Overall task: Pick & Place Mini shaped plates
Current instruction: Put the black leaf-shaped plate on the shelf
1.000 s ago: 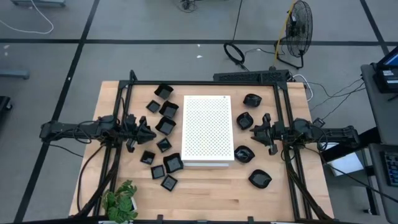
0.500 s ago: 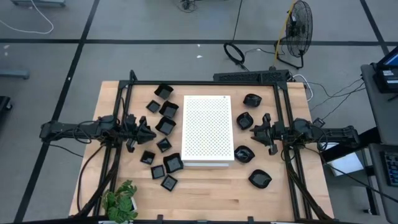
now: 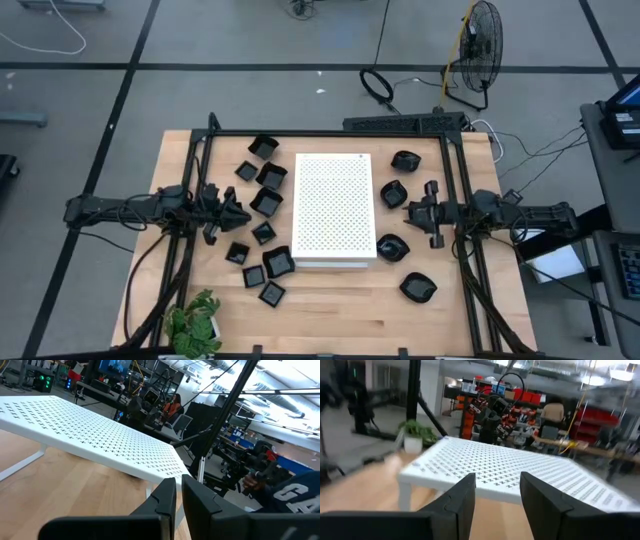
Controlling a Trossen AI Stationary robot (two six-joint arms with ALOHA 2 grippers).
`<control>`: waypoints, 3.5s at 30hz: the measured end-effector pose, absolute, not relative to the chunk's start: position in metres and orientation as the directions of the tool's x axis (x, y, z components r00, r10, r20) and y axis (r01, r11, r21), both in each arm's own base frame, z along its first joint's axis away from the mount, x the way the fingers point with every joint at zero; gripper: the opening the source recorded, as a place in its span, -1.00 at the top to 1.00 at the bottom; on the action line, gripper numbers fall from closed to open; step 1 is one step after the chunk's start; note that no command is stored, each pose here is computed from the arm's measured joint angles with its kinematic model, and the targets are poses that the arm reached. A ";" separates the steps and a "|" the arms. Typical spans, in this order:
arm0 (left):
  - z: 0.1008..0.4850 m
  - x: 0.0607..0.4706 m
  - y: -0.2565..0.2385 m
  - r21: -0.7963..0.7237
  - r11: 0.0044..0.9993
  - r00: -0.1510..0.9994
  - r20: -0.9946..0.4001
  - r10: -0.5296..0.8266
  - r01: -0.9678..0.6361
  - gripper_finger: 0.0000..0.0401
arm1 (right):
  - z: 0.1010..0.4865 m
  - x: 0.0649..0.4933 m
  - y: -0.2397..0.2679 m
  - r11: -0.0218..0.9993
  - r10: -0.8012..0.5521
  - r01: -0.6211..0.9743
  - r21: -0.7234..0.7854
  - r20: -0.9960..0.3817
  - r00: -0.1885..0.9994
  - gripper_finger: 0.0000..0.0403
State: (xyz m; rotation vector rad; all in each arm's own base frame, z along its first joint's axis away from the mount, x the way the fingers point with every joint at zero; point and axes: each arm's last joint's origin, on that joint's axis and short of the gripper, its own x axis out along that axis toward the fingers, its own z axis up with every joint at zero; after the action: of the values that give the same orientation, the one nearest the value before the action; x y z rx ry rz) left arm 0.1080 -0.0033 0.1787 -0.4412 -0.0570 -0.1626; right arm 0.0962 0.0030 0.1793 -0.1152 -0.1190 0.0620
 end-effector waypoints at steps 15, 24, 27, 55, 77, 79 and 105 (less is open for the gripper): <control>0.179 0.108 -0.003 -0.420 0.891 0.985 0.090 -0.145 0.169 0.85 | 0.201 0.088 -0.013 0.871 -0.474 0.490 0.028 0.308 0.825 0.30; 0.179 0.108 -0.003 -0.420 0.891 0.985 0.090 -0.145 0.169 0.85 | 0.219 0.094 -0.025 0.614 -0.784 0.789 -0.030 0.092 0.614 0.30; 0.179 0.108 -0.003 -0.420 0.891 0.985 0.090 -0.145 0.169 0.85 | 0.242 0.101 -0.033 0.538 -0.843 0.840 -0.074 -0.028 0.538 0.30; 0.179 0.108 -0.003 -0.420 0.891 0.985 0.090 -0.145 0.169 0.85 | 0.167 0.118 -0.221 0.423 -0.442 0.899 0.116 -0.839 0.317 -0.19; 0.179 0.108 -0.003 -0.420 0.892 0.985 0.090 -0.144 0.169 0.85 | 0.145 0.126 -0.230 0.457 -0.434 0.888 0.047 -0.860 0.269 -0.15; 0.179 0.108 -0.003 -0.420 0.891 0.985 0.090 -0.144 0.169 0.85 | 0.142 0.128 -0.230 0.464 -0.426 0.884 0.048 -0.863 0.270 -0.15; 0.179 0.108 -0.003 -0.420 0.892 0.985 0.090 -0.144 0.169 0.85 | 0.155 0.125 -0.212 0.539 -0.291 0.826 0.166 -0.883 0.368 -0.11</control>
State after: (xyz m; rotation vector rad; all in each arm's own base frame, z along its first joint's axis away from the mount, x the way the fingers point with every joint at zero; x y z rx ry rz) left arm 0.1080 -0.0032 0.1786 -0.4412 -0.0568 -0.1624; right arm 0.1251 -0.2120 0.1551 0.6784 0.9300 -0.7920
